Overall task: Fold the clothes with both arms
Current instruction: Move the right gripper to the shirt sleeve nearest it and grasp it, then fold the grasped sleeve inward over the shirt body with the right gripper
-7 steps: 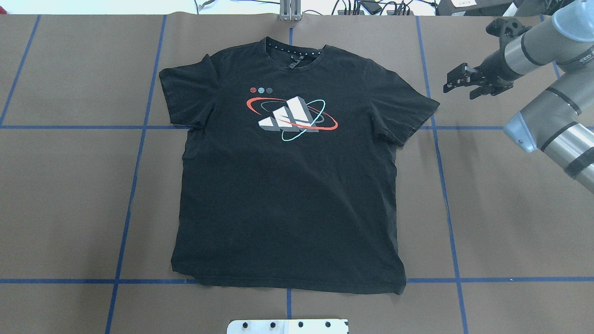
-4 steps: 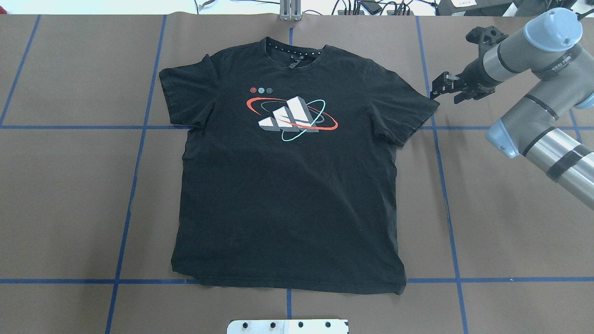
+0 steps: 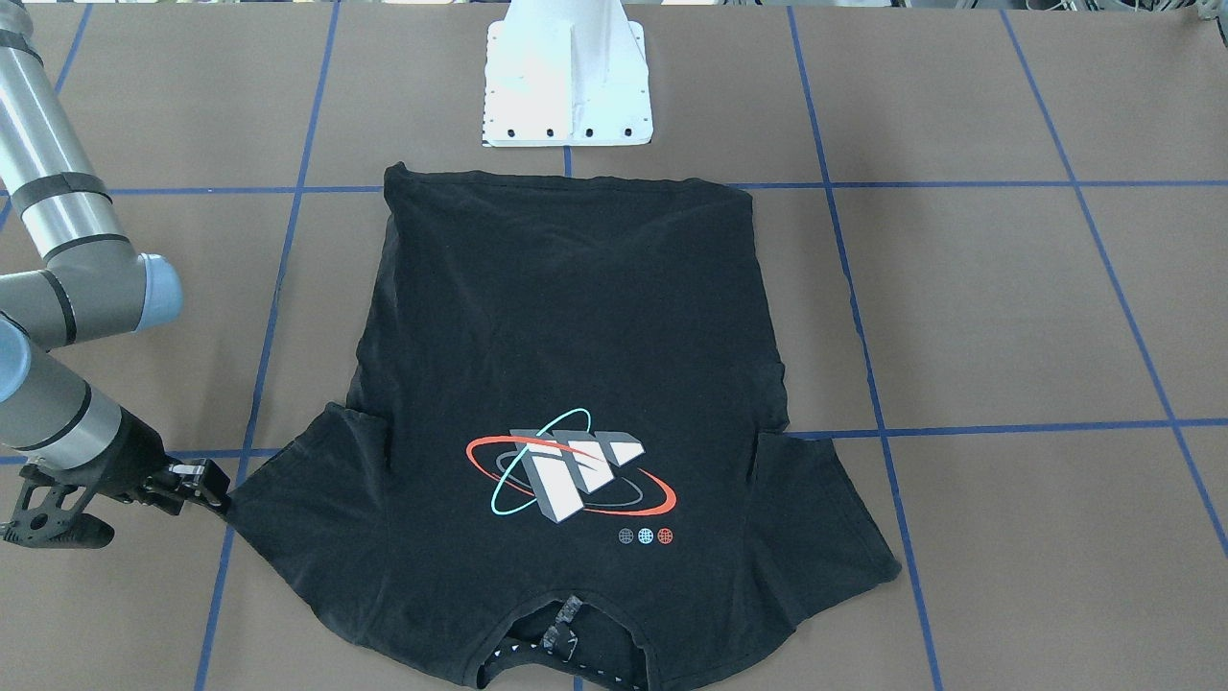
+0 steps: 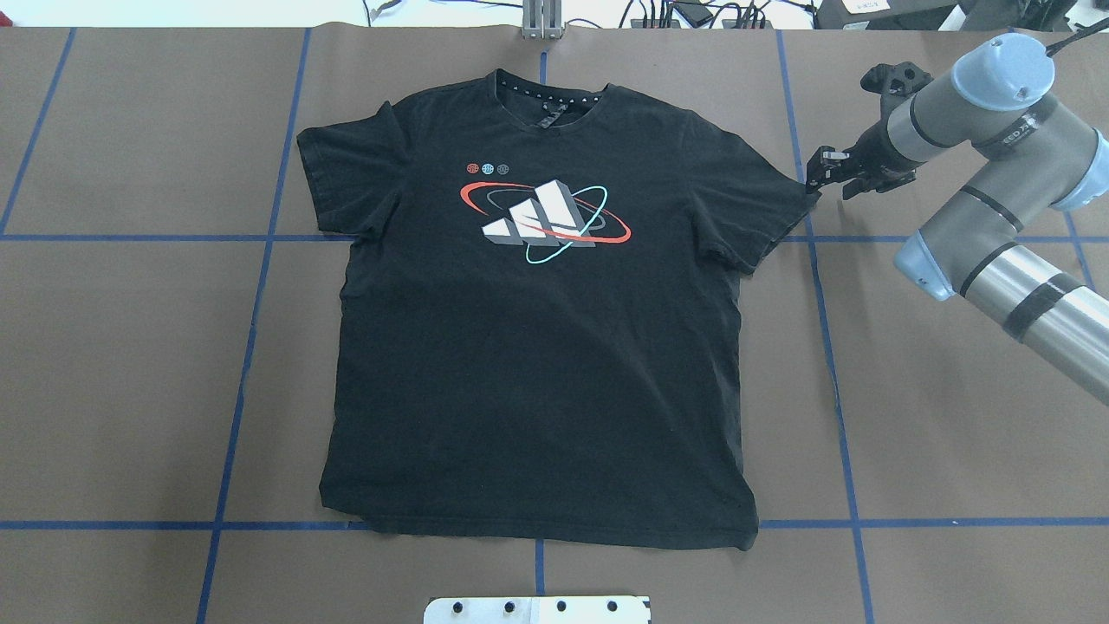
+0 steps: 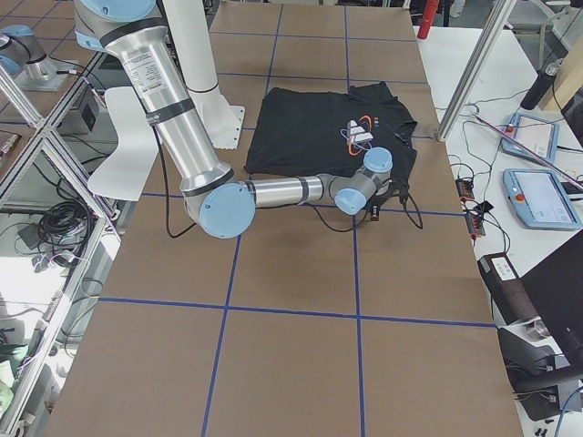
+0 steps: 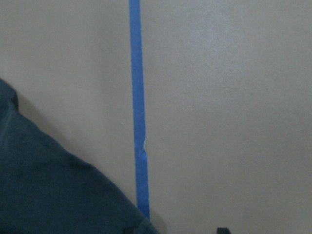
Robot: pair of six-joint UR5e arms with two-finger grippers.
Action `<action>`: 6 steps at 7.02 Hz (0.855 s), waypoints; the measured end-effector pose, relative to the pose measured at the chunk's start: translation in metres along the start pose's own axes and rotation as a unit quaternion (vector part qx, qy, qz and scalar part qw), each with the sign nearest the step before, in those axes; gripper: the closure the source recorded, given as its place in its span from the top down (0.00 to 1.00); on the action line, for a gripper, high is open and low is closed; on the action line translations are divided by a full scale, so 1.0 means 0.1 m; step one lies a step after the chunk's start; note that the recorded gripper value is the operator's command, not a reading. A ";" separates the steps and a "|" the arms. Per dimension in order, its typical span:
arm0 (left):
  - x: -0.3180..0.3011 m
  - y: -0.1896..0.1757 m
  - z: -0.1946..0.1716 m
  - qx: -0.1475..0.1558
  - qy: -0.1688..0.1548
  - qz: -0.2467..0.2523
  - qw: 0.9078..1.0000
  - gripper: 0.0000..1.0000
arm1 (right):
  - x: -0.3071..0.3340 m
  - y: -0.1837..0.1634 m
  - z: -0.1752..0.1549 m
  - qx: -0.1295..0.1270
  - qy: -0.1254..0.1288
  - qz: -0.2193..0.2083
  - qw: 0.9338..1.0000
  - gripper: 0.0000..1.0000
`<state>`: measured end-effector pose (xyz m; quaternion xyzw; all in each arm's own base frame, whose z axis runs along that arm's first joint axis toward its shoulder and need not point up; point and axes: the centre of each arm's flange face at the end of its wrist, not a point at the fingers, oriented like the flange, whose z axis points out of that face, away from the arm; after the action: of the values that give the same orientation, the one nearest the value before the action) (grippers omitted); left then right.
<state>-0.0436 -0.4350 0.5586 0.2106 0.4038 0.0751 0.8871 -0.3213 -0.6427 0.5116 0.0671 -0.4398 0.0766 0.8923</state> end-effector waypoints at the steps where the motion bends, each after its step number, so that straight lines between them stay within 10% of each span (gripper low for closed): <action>1: 0.00 0.00 0.00 0.000 0.000 0.000 1.000 1.00 | -0.04 -0.02 0.01 0.001 0.001 0.001 1.000 0.28; 2: 0.00 0.00 0.00 0.000 0.000 0.001 1.000 1.00 | -0.06 -0.04 0.01 0.001 0.001 0.002 1.000 0.00; 6: -0.01 0.01 0.01 -0.001 -0.001 0.000 1.000 1.00 | -0.19 -0.09 -0.01 0.002 -0.006 0.015 1.000 0.00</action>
<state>-0.0438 -0.4352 0.5602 0.2099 0.4025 0.0753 0.8878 -0.3297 -0.6530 0.4952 0.0625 -0.4457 0.0906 0.8884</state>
